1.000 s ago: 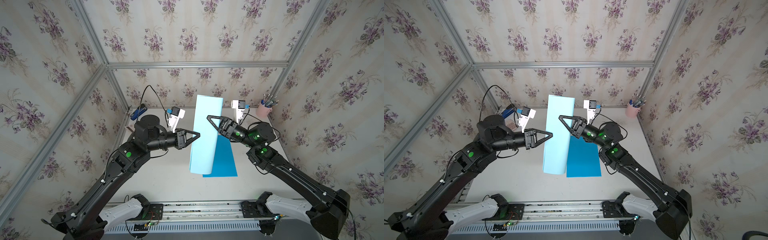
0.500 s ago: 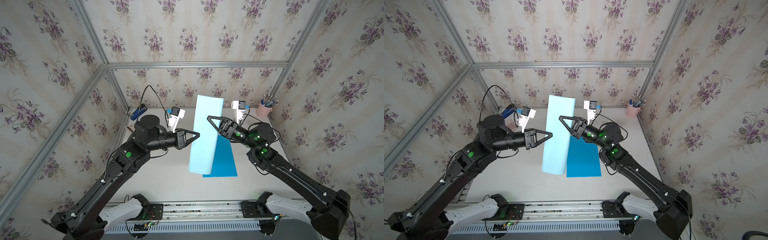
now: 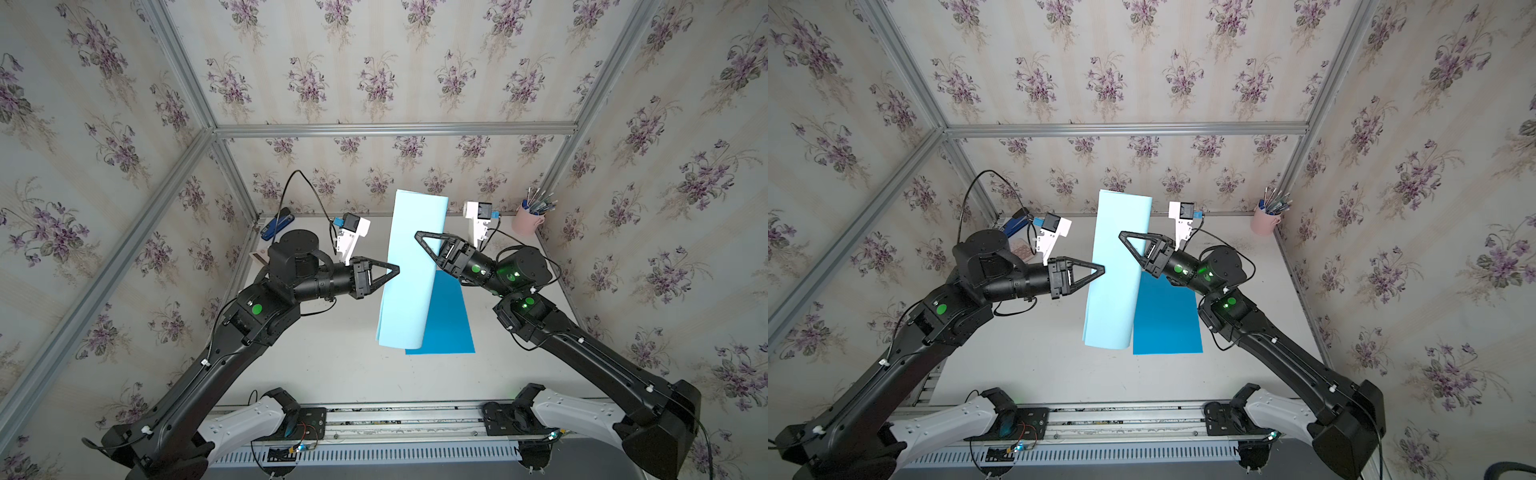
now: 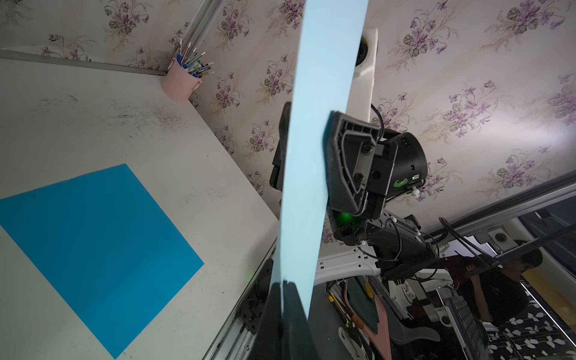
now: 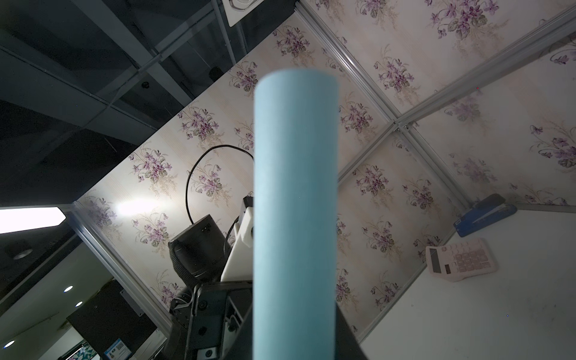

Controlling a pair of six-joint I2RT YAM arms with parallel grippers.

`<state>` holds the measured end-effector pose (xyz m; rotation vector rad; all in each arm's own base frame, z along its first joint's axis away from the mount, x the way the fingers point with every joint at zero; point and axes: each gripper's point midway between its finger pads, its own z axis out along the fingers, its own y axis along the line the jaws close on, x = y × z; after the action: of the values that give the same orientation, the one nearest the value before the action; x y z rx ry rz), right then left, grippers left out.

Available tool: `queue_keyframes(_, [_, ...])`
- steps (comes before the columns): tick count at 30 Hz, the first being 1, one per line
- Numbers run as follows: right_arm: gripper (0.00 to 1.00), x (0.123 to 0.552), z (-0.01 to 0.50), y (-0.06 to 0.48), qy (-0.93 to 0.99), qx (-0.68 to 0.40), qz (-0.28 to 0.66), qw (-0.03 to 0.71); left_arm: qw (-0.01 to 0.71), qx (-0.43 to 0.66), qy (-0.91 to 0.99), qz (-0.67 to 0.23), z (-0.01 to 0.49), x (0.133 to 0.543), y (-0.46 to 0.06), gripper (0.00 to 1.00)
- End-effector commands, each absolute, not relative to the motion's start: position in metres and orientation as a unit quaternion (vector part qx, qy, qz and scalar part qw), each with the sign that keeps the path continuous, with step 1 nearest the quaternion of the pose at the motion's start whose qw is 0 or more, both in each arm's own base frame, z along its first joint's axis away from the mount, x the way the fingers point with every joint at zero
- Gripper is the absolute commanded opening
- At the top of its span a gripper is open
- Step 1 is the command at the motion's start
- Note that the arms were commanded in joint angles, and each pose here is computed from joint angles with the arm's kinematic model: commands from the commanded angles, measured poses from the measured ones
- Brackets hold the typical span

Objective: Fold the rectangular paper in half along the long edge
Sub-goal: Fold the paper.

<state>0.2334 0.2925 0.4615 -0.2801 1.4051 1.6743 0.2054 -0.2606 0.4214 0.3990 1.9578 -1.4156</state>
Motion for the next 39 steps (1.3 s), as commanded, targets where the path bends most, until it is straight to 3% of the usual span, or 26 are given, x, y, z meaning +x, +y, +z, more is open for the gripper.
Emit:
queue_keyframes(1, [0.33, 0.232, 0.467, 0.290, 0.562, -0.118, 0.676, 0.462, 0.351, 0.166, 0.735, -0.555, 0.433, 0.202, -0.261, 0.00])
queue_keyframes(10, [0.52, 0.216, 0.475, 0.288, 0.557, -0.138, 0.686, 0.448, 0.378, 0.176, 0.695, -0.585, 0.449, 0.194, -0.260, 0.00])
queue_keyframes(15, [0.55, 0.199, 0.483, 0.287, 0.546, -0.162, 0.703, 0.426, 0.390, 0.183, 0.672, -0.603, 0.461, 0.189, -0.259, 0.00])
queue_keyframes(21, [0.53, 0.182, 0.487, 0.285, 0.535, -0.185, 0.720, 0.401, 0.400, 0.190, 0.646, -0.622, 0.478, 0.183, -0.258, 0.00])
queue_keyframes(30, [0.43, 0.168, 0.491, 0.284, 0.514, -0.199, 0.744, 0.377, 0.405, 0.194, 0.633, -0.631, 0.491, 0.178, -0.257, 0.00])
queue_keyframes(39, [0.41, 0.158, 0.496, 0.279, 0.482, -0.202, 0.773, 0.359, 0.405, 0.191, 0.635, -0.629, 0.491, 0.181, -0.257, 0.00])
